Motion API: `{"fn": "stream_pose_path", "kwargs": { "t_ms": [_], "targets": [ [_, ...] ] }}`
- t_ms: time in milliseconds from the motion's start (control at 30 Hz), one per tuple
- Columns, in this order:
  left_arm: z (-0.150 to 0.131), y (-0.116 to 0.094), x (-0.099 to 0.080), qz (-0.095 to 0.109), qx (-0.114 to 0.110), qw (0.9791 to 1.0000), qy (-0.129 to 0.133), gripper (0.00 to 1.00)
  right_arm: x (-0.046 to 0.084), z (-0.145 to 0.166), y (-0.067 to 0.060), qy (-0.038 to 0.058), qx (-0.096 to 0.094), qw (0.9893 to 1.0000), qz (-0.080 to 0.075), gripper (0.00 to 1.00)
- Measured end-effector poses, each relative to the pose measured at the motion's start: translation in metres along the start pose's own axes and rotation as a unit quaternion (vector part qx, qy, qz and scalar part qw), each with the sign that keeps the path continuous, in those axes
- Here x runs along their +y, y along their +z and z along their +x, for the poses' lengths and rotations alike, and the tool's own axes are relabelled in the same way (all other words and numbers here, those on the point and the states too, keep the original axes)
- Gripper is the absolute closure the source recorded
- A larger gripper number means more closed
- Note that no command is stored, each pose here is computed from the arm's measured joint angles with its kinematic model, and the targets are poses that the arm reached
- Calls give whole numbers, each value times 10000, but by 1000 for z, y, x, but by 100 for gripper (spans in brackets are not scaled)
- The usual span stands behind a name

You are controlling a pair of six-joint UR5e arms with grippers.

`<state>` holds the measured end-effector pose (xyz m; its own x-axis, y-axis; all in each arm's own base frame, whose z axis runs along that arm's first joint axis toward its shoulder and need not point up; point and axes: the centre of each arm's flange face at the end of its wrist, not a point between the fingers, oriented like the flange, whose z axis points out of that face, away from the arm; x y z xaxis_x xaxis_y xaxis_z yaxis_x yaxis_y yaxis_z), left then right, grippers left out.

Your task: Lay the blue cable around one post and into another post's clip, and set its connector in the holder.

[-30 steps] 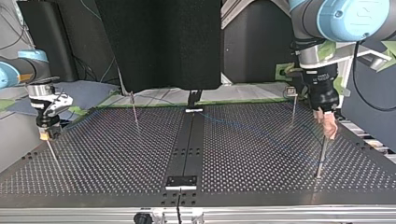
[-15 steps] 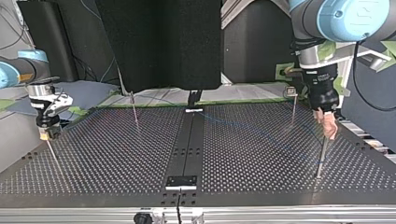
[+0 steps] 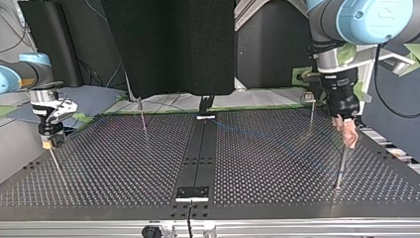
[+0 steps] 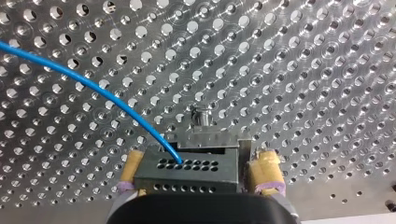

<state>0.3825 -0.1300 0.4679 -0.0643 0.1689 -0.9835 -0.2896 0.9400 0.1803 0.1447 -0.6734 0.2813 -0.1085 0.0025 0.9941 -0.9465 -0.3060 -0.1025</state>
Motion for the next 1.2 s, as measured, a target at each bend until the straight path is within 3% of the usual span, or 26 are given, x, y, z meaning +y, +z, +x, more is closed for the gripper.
{"fn": "stream_pose_path", "kwargs": {
  "t_ms": [700,900,1033,1200],
  "targets": [
    [7,-4,-4,73,60,9999,143,0,0,0,0,0,0,10000,0,0],
    [15,-13,-20,417,52,9988,260,0,0,0,0,0,0,10000,0,0],
    [38,-17,-42,736,144,9970,180,0,0,0,0,0,0,10000,0,0],
    [62,-19,-65,836,254,9962,52,0,0,0,0,0,0,10000,0,0]
  ]
}}
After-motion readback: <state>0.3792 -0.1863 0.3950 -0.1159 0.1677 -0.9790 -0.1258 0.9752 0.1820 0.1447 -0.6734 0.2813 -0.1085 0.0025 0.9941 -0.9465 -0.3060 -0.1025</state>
